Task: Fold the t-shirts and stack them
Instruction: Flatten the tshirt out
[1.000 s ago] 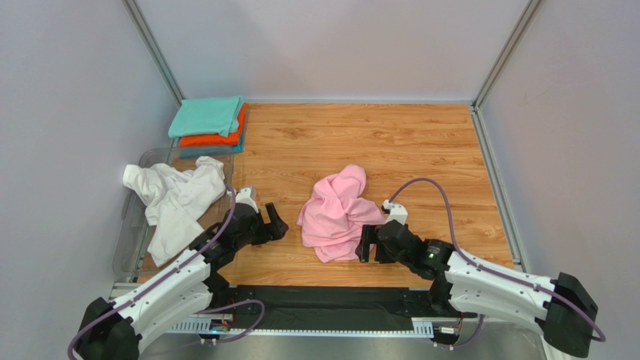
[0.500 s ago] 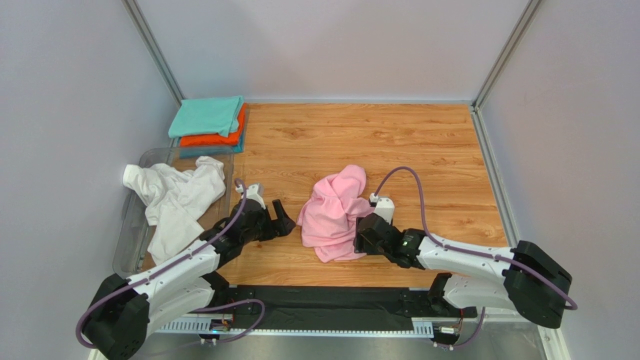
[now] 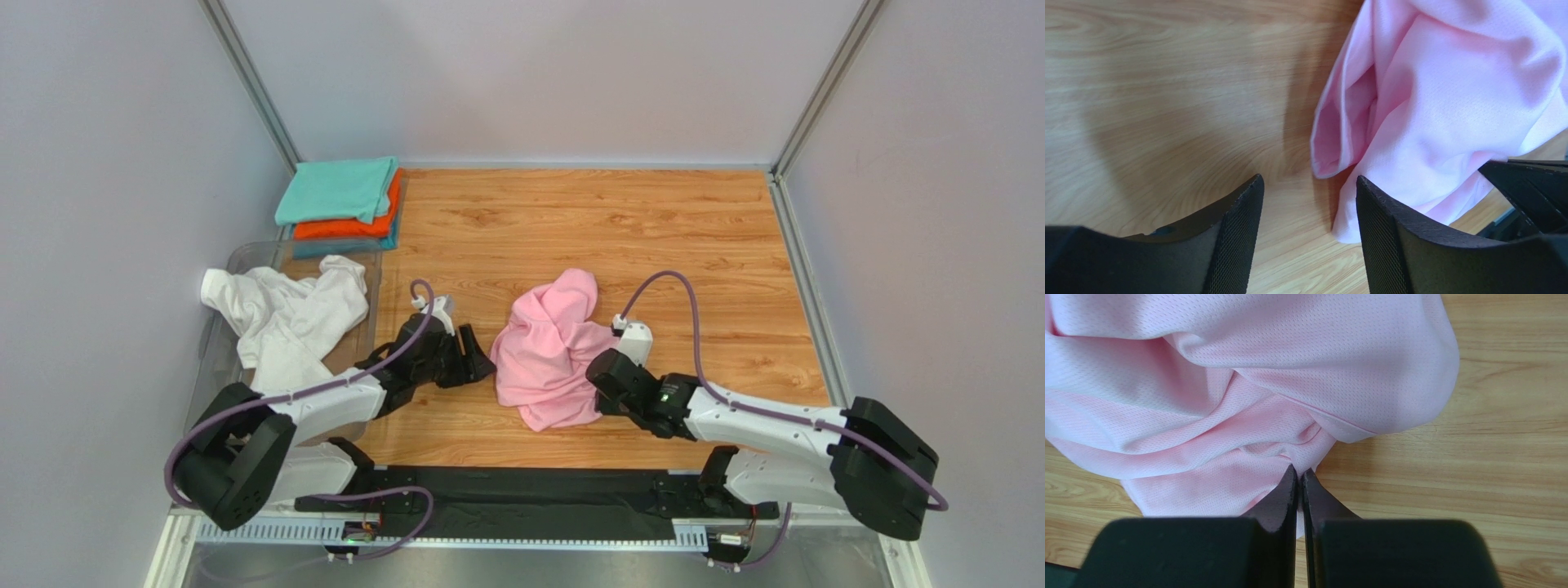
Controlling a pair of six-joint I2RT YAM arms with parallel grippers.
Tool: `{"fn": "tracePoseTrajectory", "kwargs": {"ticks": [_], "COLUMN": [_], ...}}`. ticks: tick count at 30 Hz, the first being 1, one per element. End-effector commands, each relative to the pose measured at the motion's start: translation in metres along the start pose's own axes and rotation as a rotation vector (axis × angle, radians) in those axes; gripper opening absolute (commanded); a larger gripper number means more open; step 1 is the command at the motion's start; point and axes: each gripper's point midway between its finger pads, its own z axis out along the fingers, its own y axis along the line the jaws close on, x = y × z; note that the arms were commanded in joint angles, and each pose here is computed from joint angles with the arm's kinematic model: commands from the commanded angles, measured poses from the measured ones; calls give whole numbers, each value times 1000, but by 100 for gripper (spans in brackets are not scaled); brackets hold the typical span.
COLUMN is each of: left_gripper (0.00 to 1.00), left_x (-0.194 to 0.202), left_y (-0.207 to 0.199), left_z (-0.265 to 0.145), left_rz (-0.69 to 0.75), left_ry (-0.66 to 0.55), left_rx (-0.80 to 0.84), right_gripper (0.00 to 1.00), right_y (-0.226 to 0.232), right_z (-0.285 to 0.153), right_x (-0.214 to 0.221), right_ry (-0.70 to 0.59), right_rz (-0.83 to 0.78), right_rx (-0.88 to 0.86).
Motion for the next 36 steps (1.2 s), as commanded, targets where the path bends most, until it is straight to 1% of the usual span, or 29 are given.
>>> {"fn": "tracePoseTrajectory", "kwargs": {"ticks": [1, 3, 5, 6, 7, 15, 18, 21, 23, 27, 30, 36], "left_gripper": [61, 57, 48, 42, 41, 41, 39, 39, 39, 33, 33, 33], "left_x": [-19, -22, -23, -23, -21, -17, -18, -19, -15, -7, -3, 6], "left_y": [-35, -44, -42, -40, -37, -26, -24, -24, -24, -18, -17, -30], "left_z": [11, 15, 21, 23, 25, 18, 14, 12, 14, 16, 17, 21], "left_rz": [26, 33, 32, 39, 39, 49, 58, 64, 66, 59, 56, 44], "left_ry": [-23, -19, -9, -3, 8, -5, -17, -24, 0, 24, 35, 77], "left_rx": [137, 175, 157, 143, 128, 97, 98, 100, 99, 90, 95, 183], "right_gripper": [0, 0, 0, 0, 1, 0, 0, 1, 1, 1, 1, 1], "right_y": [-5, -7, -7, -7, -8, -14, -15, -17, -16, -17, -17, -16], "right_z": [-5, -6, -7, -7, -7, -7, -7, -8, -8, -8, -8, -7], "right_x": [-10, -11, -11, -11, -11, -10, -10, -10, -10, -10, -10, -9], "right_ry": [-59, -60, -60, -61, -58, -54, -52, -52, -49, -45, -47, -37], "right_rz": [44, 41, 44, 38, 39, 33, 33, 33, 37, 36, 39, 33], "right_rx": [10, 9, 9, 7, 8, 30, 32, 37, 37, 42, 44, 48]}}
